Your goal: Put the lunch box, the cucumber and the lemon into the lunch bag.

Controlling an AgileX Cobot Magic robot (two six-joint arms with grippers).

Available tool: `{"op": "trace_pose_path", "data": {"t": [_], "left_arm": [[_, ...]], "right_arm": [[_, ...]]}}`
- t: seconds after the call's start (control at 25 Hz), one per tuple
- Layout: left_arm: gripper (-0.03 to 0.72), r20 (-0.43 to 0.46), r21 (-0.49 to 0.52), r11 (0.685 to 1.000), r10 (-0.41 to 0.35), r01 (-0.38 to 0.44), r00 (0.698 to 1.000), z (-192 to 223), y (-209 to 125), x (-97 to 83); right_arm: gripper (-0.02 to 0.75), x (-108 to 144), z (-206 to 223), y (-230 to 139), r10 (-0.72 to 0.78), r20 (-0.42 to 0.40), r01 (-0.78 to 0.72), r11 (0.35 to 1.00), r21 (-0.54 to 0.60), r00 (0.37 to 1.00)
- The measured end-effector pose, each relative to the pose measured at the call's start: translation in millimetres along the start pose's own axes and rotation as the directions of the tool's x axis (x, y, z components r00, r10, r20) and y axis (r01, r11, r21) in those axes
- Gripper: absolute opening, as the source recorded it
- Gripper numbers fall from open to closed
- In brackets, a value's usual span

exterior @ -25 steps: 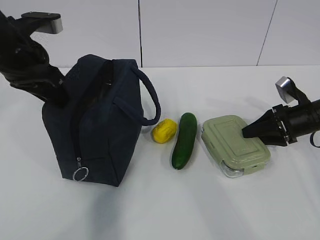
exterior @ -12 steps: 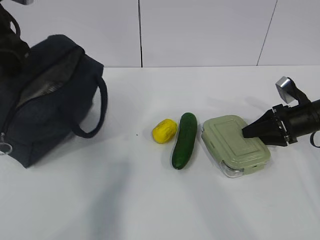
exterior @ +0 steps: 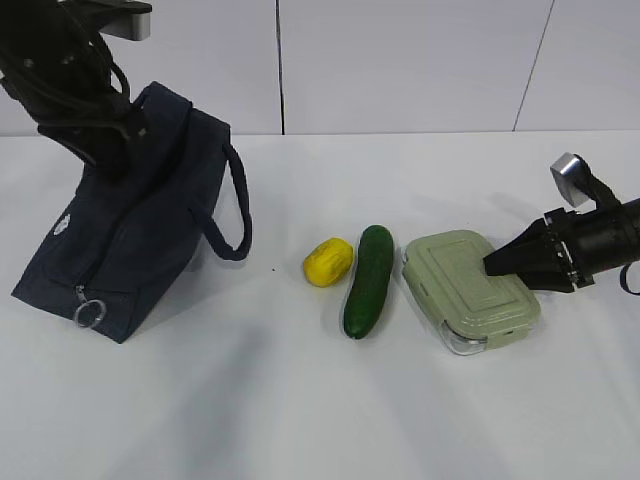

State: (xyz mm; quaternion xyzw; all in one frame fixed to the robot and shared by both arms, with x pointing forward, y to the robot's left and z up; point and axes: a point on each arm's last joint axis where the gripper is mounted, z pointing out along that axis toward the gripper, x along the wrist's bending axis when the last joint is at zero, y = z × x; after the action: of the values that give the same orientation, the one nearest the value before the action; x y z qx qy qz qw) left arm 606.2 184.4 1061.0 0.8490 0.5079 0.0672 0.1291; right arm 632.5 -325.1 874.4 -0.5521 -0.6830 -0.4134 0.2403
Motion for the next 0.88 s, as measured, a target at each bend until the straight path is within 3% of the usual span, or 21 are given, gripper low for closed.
{"op": "trace_pose_path", "data": {"t": [0.88], "left_arm": [[0.018,0.006,0.001,1.000,-0.003,0.003,1.000,3.5,1.0,-0.2]], "right_arm": [[0.378,0.1,0.0,0.2,0.079,-0.001,-0.079,0.997,-0.002,0.997]]}}
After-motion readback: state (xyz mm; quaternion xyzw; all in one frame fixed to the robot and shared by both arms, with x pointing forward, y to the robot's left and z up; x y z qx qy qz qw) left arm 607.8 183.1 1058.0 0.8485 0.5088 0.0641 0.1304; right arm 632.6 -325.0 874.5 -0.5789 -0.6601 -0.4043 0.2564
